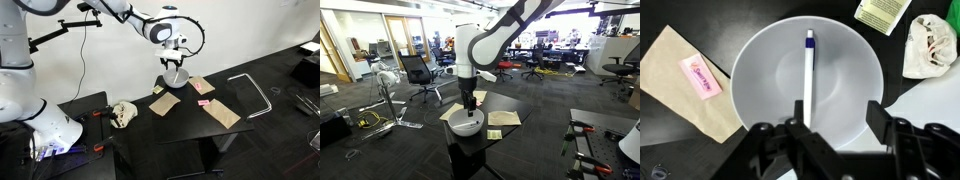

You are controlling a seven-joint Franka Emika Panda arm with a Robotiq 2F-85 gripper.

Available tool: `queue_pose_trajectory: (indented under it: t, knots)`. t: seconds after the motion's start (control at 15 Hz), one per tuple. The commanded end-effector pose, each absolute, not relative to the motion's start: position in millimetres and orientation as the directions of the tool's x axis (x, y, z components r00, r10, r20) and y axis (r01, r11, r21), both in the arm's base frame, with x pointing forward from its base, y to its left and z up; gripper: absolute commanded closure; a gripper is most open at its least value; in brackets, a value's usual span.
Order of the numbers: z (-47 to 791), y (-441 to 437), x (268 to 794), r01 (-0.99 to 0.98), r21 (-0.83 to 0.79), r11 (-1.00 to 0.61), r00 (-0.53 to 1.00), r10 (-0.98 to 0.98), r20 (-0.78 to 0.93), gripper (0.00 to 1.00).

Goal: Remove the marker from the mug cup and place it on the table

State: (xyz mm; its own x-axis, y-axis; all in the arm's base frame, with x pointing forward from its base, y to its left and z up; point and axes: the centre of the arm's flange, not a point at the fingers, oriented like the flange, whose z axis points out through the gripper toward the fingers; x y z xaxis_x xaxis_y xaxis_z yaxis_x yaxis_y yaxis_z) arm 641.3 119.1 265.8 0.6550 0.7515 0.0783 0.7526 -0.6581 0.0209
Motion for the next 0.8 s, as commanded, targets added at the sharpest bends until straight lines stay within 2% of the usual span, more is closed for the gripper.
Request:
queue_pose_trajectory:
  t: [0.0,0.4,0.73]
  knots:
    - [258.8,120.0,655.1,0.757,0.018,-0.653,0.651,0.757,0.062,0.36]
    - [243.2,121.9,668.6,0.756,0.014,-0.655,0.653,0.755,0.058,0.35]
    - [231.2,123.9,677.8,0.756,0.006,-0.654,0.653,0.755,0.054,0.41]
